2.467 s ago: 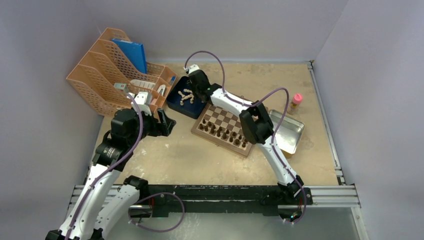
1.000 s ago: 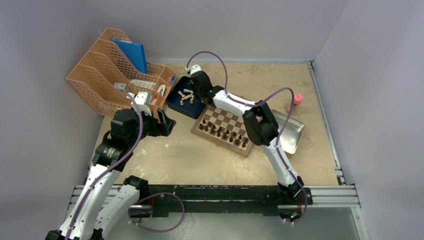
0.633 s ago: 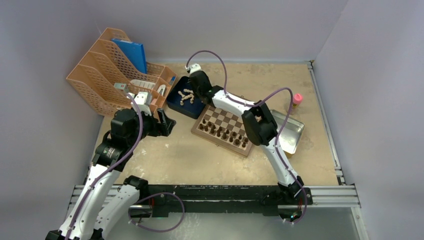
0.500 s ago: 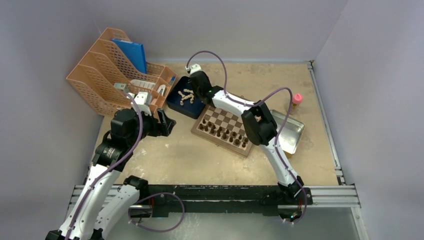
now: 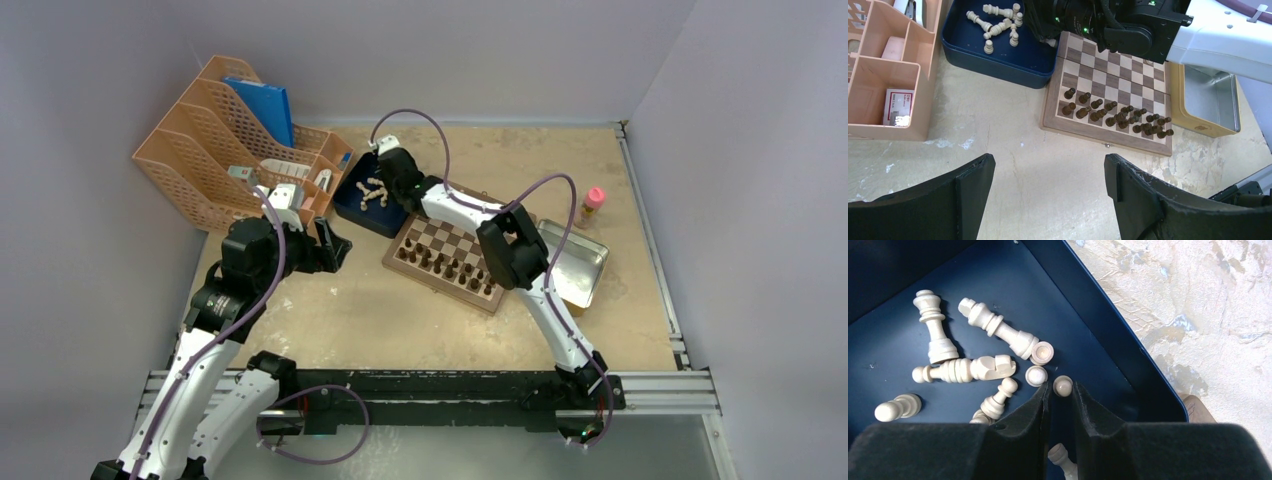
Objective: Set up the chess pieces on the board
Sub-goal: Pick up the chess piece from the storage box, then place the chess piece on the chessboard.
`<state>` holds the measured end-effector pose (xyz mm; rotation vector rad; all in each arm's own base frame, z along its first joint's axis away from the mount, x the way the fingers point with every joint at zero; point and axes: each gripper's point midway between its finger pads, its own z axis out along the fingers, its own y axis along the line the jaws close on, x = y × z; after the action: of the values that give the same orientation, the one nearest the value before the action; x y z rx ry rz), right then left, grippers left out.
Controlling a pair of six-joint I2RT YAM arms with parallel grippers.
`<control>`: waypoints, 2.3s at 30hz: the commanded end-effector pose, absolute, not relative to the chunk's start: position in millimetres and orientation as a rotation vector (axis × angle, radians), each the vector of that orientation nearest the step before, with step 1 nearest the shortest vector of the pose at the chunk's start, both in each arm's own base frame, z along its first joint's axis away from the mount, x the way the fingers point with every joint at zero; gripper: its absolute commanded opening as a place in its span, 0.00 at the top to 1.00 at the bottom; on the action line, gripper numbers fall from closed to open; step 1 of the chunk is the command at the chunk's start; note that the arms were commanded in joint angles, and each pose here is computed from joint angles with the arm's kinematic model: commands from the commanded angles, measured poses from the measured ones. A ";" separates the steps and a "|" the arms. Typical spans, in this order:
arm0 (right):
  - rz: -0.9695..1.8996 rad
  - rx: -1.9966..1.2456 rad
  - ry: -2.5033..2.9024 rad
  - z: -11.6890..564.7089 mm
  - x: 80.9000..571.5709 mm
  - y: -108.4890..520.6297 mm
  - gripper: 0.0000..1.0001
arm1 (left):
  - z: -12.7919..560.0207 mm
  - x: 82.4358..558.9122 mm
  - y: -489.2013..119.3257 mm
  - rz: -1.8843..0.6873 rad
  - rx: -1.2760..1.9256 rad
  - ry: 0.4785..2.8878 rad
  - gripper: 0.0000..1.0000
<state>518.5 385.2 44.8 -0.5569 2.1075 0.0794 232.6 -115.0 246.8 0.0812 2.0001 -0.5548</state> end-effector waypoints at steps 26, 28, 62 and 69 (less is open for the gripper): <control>0.212 -0.442 1.934 148.1 519.3 393.2 0.87 | 259.1 237.2 -118.5 -0.564 0.107 1.949 0.20; 0.224 -0.427 1.934 153.7 515.9 390.9 0.87 | 259.0 237.1 -118.4 -0.563 0.107 1.950 0.20; 0.040 0.057 2.206 97.9 405.2 217.0 0.86 | 261.7 233.9 -122.8 -0.591 0.133 1.938 0.20; -0.027 0.124 2.237 77.8 410.3 188.5 0.87 | 263.0 233.4 -122.0 -0.588 0.133 1.932 0.20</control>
<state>399.9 199.2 64.7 0.0317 2.2978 -0.0206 231.0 -119.0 247.3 0.0984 2.0003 -0.5788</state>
